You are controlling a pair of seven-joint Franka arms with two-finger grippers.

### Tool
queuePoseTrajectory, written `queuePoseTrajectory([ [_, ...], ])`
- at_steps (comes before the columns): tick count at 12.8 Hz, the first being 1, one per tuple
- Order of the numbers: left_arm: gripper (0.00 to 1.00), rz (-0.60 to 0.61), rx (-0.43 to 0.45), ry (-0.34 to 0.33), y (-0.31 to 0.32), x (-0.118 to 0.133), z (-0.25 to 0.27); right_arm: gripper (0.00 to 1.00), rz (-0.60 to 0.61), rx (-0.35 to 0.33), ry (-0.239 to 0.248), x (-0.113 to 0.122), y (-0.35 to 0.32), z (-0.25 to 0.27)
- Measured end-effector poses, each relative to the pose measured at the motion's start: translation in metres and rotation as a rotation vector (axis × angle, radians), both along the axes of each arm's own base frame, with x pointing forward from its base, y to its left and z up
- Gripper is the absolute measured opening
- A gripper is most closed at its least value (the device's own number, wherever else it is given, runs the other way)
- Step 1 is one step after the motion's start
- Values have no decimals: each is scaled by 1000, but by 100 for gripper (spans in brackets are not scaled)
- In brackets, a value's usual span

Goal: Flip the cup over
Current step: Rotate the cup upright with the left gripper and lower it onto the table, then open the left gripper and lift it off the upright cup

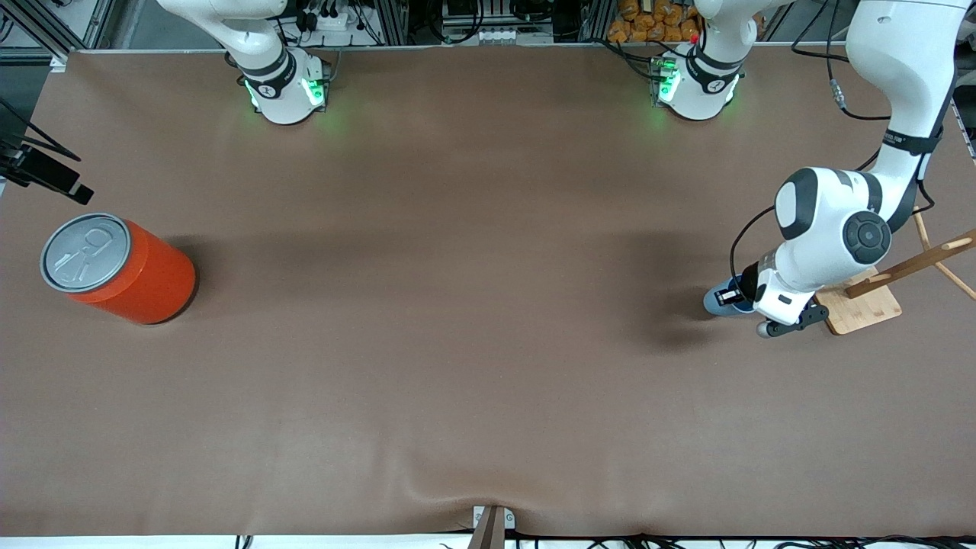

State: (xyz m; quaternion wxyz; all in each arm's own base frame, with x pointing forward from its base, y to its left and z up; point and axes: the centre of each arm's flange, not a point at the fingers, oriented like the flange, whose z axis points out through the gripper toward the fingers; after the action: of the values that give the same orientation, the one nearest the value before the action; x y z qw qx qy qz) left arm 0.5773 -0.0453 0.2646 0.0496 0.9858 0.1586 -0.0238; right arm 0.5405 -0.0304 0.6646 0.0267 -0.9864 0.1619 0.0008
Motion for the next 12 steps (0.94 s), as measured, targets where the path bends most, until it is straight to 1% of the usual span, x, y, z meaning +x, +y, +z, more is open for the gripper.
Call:
queuePoseTrajectory([
  [1, 10, -1, 2, 1, 0, -2, -1, 100, 0, 0, 0, 0, 0, 0],
  [3, 30, -1, 3, 1, 0, -3, -1, 100, 0, 0, 0, 0, 0, 0],
  [4, 41, -1, 3, 4, 0, -4, 0, 100, -1, 0, 0, 0, 0, 0],
  [5, 50, -3, 5, 12, 0, -4, 2, 100, -2, 0, 0, 0, -1, 0],
  [6, 61, -4, 9, 24, 1, -2, 8, 100, -3, 0, 0, 0, -2, 0],
  [7, 72, -7, 16, 40, 1, 1, 22, 100, -4, 0, 0, 0, -2, 0],
  [9, 92, -10, 32, 66, 5, 15, 71, 100, -5, 0, 1, 0, -3, -1],
  [10, 100, -12, 41, 77, 6, 22, 103, 100, -6, 0, 1, 0, -3, -1],
  [12, 100, -22, 51, 73, 4, 33, 168, 100, -9, 0, 1, 0, -5, -1],
])
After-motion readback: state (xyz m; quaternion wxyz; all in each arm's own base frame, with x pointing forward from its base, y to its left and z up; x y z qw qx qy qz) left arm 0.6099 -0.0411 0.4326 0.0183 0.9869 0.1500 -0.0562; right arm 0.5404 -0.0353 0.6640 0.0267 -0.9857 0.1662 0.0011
